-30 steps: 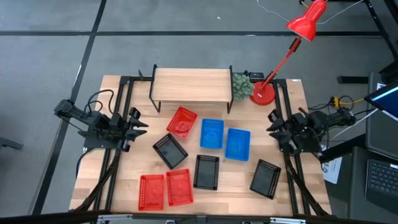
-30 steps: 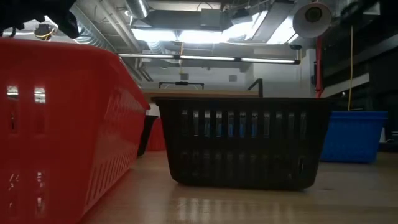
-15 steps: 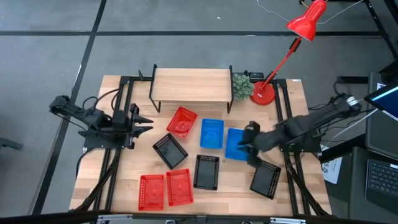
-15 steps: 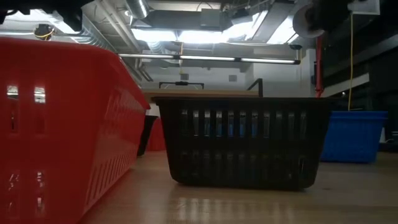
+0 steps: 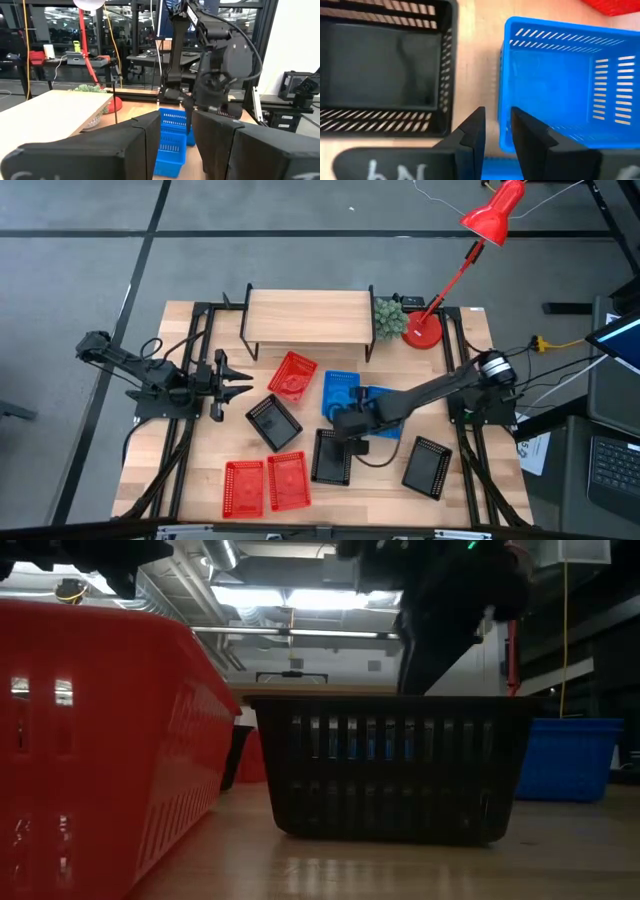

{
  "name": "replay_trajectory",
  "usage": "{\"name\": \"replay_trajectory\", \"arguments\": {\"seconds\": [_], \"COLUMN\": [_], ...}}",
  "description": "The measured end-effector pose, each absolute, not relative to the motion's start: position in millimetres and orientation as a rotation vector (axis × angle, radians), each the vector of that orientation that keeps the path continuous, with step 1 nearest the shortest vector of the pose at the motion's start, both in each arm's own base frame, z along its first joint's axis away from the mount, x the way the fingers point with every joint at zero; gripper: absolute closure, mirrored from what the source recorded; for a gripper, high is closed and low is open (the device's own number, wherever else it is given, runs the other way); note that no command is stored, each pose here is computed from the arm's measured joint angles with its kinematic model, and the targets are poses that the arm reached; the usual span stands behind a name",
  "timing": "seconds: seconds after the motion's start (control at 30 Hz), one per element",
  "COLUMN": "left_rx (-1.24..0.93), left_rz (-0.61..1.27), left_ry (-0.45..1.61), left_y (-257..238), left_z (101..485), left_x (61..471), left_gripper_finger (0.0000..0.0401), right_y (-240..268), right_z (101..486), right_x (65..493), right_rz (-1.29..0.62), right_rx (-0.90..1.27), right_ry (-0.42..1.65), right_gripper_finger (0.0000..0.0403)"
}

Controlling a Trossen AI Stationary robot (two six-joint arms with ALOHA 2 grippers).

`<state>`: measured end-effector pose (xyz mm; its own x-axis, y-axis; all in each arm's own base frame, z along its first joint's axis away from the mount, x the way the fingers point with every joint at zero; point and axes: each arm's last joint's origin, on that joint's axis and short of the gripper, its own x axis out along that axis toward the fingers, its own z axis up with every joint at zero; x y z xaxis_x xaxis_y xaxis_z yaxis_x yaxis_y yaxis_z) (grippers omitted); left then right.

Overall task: Stack baskets on shelf by color
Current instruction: Put the left blue bin on the shelf

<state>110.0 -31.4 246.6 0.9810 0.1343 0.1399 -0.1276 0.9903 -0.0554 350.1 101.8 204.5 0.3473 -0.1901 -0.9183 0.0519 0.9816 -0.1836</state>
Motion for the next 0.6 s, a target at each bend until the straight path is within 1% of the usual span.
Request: {"name": "replay_trajectory", "arguments": {"seconds": [0.33, 0.5, 0.57, 0.6], "left_rx": [-0.017, -0.079, -0.112, -0.121], "left_rz": [0.13, 0.123, 0.121, 0.123], "left_ry": [-0.082, -0.043, -0.019, 0.001], "left_y": [-31.7, -32.0, -32.1, -32.3], "left_z": [240.3, 235.6, 232.8, 230.6], "left_x": [110.7, 111.0, 111.2, 111.6], "left_gripper_finger": [0.0295, 0.0295, 0.0295, 0.0295], "right_y": [88.1, 83.0, 80.0, 78.3], "right_z": [182.2, 161.3, 157.2, 156.6], "right_x": [362.3, 368.2, 369.5, 370.0], "right_rz": [-0.176, -0.205, -0.229, -0.242], "right_rx": [-0.098, -0.111, -0.108, -0.093], "right_ry": [1.266, 1.314, 1.321, 1.32], "right_gripper_finger": [0.0311, 0.0312, 0.0327, 0.0344]}}
